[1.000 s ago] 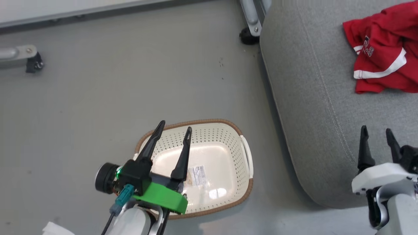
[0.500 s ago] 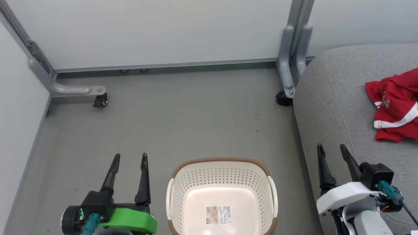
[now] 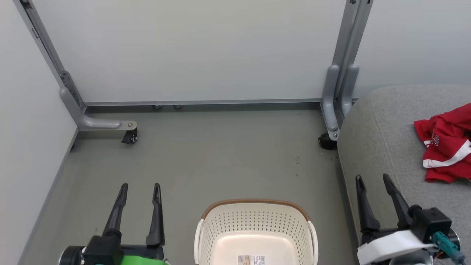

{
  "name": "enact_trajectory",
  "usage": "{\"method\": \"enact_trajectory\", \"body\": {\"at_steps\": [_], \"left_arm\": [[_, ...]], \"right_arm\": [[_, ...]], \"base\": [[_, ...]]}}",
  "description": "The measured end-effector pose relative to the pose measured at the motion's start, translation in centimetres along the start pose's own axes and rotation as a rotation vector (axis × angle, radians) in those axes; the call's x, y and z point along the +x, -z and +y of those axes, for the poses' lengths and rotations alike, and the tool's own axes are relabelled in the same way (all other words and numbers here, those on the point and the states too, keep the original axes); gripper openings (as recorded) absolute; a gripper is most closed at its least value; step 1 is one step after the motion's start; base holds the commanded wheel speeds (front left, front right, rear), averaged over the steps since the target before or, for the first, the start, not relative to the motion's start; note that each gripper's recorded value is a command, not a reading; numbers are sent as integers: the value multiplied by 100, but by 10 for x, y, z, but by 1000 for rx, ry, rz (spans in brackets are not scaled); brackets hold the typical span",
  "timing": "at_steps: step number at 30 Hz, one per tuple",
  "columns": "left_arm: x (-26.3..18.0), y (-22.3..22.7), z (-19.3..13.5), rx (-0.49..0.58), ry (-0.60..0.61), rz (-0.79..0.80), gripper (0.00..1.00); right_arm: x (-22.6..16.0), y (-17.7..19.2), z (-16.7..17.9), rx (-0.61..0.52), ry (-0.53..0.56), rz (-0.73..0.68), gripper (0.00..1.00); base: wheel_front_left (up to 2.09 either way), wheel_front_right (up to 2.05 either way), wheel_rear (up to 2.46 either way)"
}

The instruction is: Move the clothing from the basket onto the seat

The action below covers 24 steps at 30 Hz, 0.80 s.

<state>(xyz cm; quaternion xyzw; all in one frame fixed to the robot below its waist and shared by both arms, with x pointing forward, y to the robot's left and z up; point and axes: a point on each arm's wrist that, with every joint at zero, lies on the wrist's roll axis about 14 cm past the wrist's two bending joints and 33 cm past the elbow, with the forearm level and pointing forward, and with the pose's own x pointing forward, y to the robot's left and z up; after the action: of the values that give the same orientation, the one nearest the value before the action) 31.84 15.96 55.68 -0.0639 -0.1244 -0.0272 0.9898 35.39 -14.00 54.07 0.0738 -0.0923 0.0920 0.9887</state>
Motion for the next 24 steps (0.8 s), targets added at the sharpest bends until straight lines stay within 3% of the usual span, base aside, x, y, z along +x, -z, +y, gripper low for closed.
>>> {"method": "enact_trajectory", "body": {"at_steps": [8,24], "left_arm": [[-13,20,-12,-8,40,68,100],[-20,43,-18,-30,54,140,100]], "right_arm": [[-29,12,-4,12,28,43,100],[-37,10,-3,-2,30,40,100]], "base": [[0,0,0],[0,0,0]]}}
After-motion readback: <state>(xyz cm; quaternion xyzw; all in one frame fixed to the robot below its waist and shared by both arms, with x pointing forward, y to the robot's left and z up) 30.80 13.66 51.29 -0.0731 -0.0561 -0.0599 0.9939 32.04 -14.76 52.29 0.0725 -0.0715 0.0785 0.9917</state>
